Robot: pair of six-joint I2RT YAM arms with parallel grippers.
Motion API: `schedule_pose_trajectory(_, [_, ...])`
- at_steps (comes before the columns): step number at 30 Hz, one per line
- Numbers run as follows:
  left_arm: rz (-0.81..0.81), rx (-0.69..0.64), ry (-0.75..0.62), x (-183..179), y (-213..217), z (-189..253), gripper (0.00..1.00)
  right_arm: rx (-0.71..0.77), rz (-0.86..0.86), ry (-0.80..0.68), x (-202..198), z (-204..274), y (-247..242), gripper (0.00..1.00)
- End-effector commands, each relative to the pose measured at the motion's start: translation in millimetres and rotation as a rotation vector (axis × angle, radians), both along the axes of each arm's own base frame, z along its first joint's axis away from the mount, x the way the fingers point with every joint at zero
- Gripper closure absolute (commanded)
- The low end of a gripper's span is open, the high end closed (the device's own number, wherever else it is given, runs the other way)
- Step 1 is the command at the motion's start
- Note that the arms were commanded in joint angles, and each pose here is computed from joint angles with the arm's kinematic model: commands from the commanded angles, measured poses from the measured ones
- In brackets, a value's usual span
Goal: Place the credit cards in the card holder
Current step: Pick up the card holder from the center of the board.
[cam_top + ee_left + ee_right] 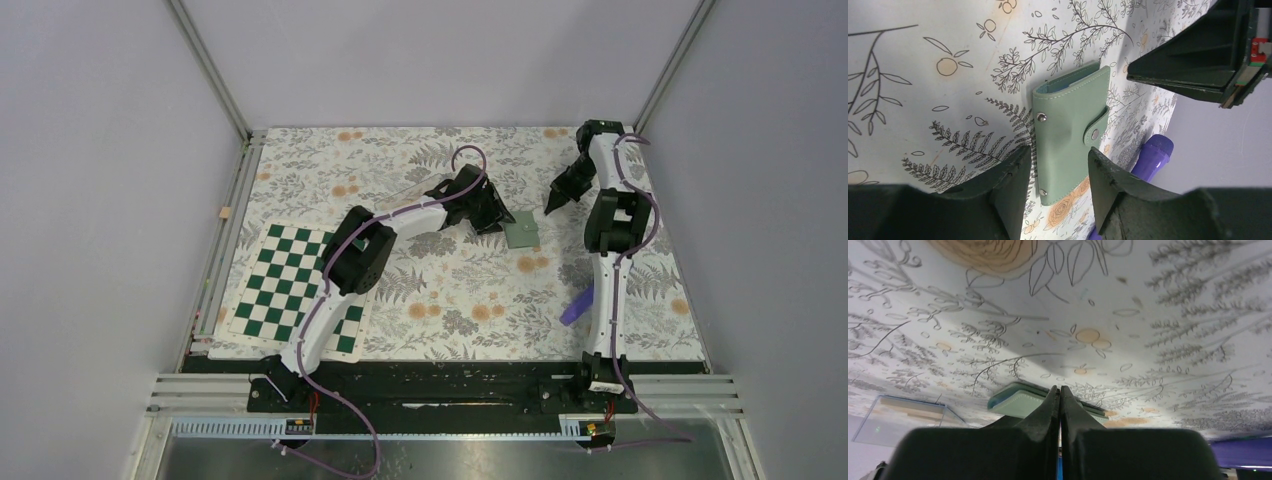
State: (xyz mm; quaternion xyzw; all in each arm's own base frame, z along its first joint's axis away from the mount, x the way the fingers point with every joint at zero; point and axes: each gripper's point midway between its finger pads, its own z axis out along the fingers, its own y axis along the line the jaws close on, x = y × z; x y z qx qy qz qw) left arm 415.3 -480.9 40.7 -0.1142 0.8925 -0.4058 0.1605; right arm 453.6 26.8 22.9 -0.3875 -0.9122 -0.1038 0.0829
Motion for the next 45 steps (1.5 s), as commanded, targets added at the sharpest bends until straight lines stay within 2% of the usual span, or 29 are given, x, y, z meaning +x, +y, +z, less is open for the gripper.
schedule_pose_trajectory(1, [-0.016,-0.014,0.016,-1,-7,2,0.54,0.043,0.064,0.206,-44,13,10,1.00])
schedule_pose_trajectory(10, [-0.036,-0.033,0.021,-7,-16,5,0.57,-0.006,0.162,0.252,-61,15,15,1.00])
schedule_pose_trajectory(18, [-0.076,-0.076,0.028,-16,-22,9,0.59,0.072,0.246,0.276,-72,18,70,1.00])
schedule_pose_trajectory(22, [-0.096,-0.127,-0.010,-20,-22,21,0.61,0.073,0.267,0.294,-78,17,73,1.00])
schedule_pose_trajectory(26, [-0.119,-0.162,-0.060,-27,-20,37,0.69,0.112,0.336,0.299,-88,20,80,1.00])
schedule_pose_trajectory(32, [-0.111,-0.113,-0.088,-53,12,47,1.00,0.116,0.462,0.249,-110,26,86,1.00])
schedule_pose_trajectory(37, [-0.111,-0.116,-0.151,-83,46,73,1.00,0.079,0.512,0.006,-113,67,82,0.99])
schedule_pose_trajectory(38, [-0.111,-0.117,-0.170,-89,53,80,1.00,0.083,0.521,-0.053,-116,76,83,0.95])
schedule_pose_trajectory(41, [-0.129,-0.114,-0.225,-109,73,100,1.00,0.060,0.517,-0.256,-127,106,83,0.59])
schedule_pose_trajectory(44, [-0.138,-0.084,-0.276,-128,98,121,1.00,0.038,0.519,-0.439,-144,134,81,0.36])
schedule_pose_trajectory(45, [-0.142,-0.068,-0.291,-135,107,128,1.00,0.037,0.517,-0.508,-148,143,82,0.23])
